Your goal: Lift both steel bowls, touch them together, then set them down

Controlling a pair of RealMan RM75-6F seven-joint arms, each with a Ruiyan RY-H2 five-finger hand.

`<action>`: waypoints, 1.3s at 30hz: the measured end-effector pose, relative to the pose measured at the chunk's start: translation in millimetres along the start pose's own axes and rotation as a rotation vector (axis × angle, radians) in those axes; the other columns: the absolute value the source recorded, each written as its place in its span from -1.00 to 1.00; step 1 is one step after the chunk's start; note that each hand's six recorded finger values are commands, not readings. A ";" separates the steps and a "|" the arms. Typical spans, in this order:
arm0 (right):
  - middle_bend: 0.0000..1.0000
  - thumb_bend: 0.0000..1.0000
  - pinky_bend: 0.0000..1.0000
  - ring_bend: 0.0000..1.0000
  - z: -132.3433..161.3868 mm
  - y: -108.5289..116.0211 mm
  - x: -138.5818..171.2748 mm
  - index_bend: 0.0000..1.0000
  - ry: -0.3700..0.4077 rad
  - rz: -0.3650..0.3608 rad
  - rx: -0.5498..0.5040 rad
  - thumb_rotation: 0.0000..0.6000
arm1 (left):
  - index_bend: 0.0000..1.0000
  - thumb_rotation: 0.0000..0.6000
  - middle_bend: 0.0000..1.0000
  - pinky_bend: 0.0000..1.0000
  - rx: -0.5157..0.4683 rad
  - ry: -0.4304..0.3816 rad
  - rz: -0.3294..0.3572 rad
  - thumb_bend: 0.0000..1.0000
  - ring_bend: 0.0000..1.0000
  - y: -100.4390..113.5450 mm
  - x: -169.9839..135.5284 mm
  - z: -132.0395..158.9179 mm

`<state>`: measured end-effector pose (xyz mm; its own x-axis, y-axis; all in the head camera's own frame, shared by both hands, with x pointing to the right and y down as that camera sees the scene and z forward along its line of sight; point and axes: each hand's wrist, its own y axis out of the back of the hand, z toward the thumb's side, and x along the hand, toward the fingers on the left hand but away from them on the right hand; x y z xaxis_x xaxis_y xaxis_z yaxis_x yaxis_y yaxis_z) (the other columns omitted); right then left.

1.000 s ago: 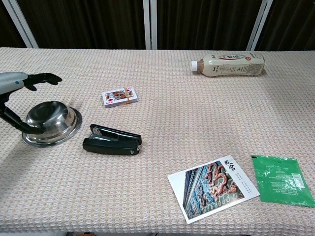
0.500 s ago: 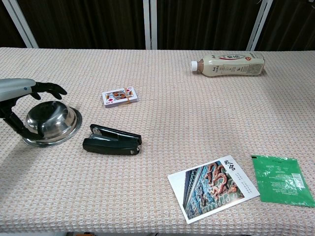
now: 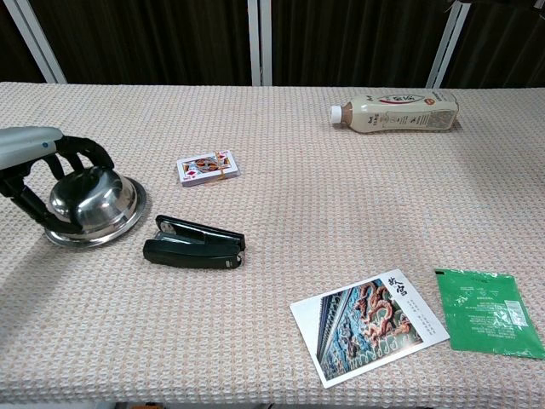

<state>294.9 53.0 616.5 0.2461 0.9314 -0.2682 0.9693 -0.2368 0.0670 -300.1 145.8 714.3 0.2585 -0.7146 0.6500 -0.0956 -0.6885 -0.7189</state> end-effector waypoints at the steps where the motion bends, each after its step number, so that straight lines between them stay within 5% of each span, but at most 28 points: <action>1: -0.03 -0.57 -0.23 -0.10 -0.2 0.2 0.1 0.22 0.000 -0.001 0.000 1.00 | -0.04 1.00 0.01 -0.23 -0.009 0.000 0.016 -0.70 -0.29 2.6 -0.2 0.0; 6: -0.03 -0.57 -0.23 -0.10 -3.2 -0.4 0.4 0.22 -0.009 0.001 0.000 1.00 | -0.01 1.00 0.04 -0.23 -0.127 -0.001 0.104 -0.70 -0.26 19.1 -1.2 -0.6; 10: -0.03 -0.56 -0.23 -0.10 -12.6 -6.4 -0.5 0.22 -0.034 0.016 -0.002 1.00 | 0.03 1.00 0.09 -0.19 -0.314 -0.023 0.195 -0.70 -0.21 39.6 -0.9 2.5; 17: -0.03 -0.54 -0.22 -0.10 -38.7 -25.8 -2.6 0.22 -0.088 0.051 0.010 1.00 | 0.07 1.00 0.10 -0.17 -0.826 -0.170 0.332 -0.69 -0.20 85.5 3.4 24.4; 24: -0.03 -0.52 -0.21 -0.09 -49.4 -53.3 -15.9 0.23 -0.097 0.086 -0.026 1.00 | 0.13 1.00 0.15 -0.16 -1.247 -0.382 0.386 -0.68 -0.15 130.0 21.5 66.7; 30: -0.03 -0.52 -0.20 -0.09 -42.9 -74.1 -31.1 0.23 -0.062 0.104 -0.075 1.00 | 0.14 1.00 0.17 -0.16 -1.319 -0.468 0.347 -0.68 -0.14 134.3 43.4 108.9; 39: -0.03 -0.52 -0.19 -0.09 -38.4 -92.2 -42.0 0.23 -0.048 0.130 -0.084 1.00 | 0.15 1.00 0.17 -0.16 -1.262 -0.488 0.288 -0.65 -0.13 113.3 67.4 150.0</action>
<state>195.2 46.4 658.5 0.3708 0.8797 -0.2976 0.9265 -0.3283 0.1840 -149.3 38.2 639.7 0.3629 -0.9145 0.1788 -0.9318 -0.3568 0.0663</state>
